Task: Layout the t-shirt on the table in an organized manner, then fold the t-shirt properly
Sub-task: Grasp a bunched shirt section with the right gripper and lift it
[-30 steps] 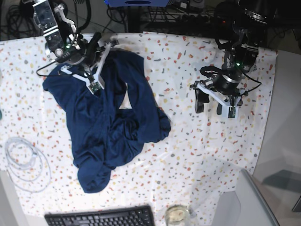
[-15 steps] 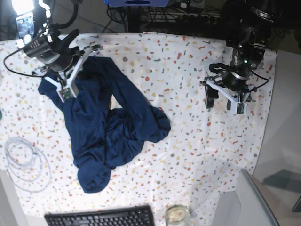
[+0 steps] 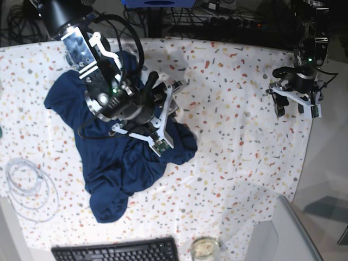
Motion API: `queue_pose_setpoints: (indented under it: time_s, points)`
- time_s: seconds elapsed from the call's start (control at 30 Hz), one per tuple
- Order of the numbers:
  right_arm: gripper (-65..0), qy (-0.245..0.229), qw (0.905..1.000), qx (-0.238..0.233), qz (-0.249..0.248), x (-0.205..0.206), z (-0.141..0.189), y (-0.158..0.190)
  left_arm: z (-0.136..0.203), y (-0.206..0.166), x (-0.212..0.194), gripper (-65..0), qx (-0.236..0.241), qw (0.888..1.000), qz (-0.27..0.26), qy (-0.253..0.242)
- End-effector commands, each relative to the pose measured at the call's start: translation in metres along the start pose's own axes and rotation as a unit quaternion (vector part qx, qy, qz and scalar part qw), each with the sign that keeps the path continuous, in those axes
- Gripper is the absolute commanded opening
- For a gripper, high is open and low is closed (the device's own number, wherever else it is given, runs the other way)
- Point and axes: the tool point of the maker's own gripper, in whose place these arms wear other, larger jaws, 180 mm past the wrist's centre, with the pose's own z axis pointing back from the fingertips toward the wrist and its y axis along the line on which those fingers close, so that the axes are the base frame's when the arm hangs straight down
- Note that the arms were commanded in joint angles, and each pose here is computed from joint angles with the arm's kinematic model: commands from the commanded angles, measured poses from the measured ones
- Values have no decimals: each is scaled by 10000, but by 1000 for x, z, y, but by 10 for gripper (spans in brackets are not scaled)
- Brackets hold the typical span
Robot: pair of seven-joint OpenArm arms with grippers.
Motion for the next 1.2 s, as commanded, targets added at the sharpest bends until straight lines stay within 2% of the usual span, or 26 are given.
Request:
queue_pose_setpoints:
  time_s: [0.0,0.17,0.27,0.33,0.43,0.67,0.77,0.83,0.9,0.97,1.1,1.13,1.17]
  points:
    - [-342,-43,10000,42,-12,11,-7,0,1,3,12,-235,1,9998,-76,-191]
    - [-347,207,9996,71,-163,7,-48,-8,2,0,9,-235,-32,9998,-83,-158]
    - [-368,311,9992,66,-236,-7,-60,-11,2,0,9,-235,-39,9998,-85,-154]
    - [-449,407,9988,64,-272,-17,-65,-12,2,0,9,-235,-39,9998,-85,-154]
    - [-641,592,9976,158,-333,-39,-66,-2,1,0,8,-235,-29,9999,-82,-134]
    - [-650,587,9968,452,-298,-86,-34,39,0,1,9,-235,-24,9999,-77,-143]
    - [-650,362,9977,559,-152,-83,-17,53,0,0,10,-235,-25,9998,-75,-158]
    - [-647,122,9986,452,-228,-67,-10,44,0,0,10,-235,-27,9999,-68,-157]
    - [-609,-75,9991,315,-256,-50,-9,30,0,-4,9,-235,-53,9998,-12,-167]
    - [-495,-295,9992,199,-206,-21,-12,16,1,-8,6,-235,-58,9998,64,-164]
    - [-191,-122,9998,7,-126,-6,-34,-10,1,-11,2,-235,-82,9998,93,-126]
    - [-146,-21,9999,-3,-146,-6,-41,-13,1,-11,1,-235,-88,9999,90,-115]
    - [-138,80,9998,-34,-183,-8,-47,-18,1,-11,1,-235,-88,9999,90,-115]
